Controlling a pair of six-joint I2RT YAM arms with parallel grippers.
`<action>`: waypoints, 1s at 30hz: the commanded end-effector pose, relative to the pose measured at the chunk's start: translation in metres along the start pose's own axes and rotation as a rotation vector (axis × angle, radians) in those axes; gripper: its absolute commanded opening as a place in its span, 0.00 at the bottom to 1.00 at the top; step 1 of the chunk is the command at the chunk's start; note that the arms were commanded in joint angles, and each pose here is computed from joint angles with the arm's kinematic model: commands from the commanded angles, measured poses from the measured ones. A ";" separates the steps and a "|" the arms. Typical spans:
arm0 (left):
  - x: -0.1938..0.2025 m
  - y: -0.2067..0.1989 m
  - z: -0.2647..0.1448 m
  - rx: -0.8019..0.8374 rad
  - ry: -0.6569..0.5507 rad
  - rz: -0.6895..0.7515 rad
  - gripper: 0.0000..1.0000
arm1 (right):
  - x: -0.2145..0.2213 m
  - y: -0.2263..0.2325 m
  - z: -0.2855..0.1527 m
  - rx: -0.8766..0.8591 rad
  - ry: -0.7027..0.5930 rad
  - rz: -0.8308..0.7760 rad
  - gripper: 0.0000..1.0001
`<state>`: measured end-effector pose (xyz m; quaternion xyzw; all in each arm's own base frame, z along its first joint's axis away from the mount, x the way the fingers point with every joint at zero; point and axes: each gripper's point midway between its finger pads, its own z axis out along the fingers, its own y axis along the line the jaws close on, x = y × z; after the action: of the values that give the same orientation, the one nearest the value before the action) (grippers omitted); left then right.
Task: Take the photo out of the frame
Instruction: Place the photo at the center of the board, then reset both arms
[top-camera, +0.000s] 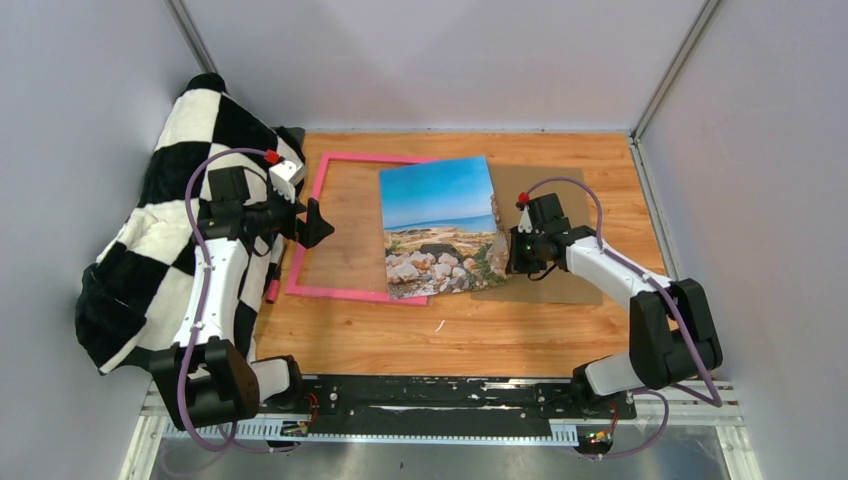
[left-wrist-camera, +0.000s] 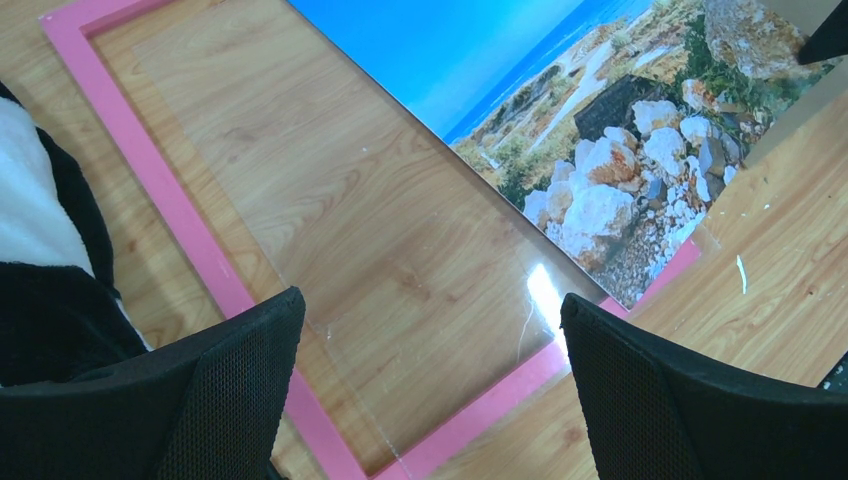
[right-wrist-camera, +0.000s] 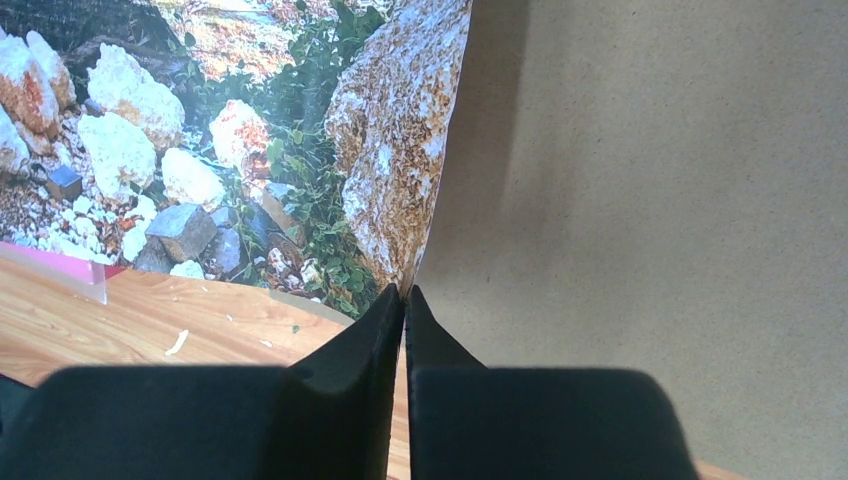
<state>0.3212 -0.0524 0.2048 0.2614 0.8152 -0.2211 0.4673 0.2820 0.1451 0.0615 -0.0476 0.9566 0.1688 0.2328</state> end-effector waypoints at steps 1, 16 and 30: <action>-0.006 0.000 -0.004 -0.007 -0.023 0.024 1.00 | 0.016 0.007 -0.005 -0.042 0.040 -0.014 0.09; -0.006 0.002 -0.003 -0.012 -0.023 0.025 1.00 | -0.003 0.014 -0.042 -0.083 0.004 -0.282 0.78; -0.004 0.007 -0.003 -0.088 0.015 0.057 1.00 | -0.063 0.037 -0.108 -0.137 -0.291 -0.773 1.00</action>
<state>0.3234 -0.0465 0.2116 0.2610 0.8137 -0.1903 0.4833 0.3087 0.1266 0.1721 -0.2955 0.8726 0.0909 0.3782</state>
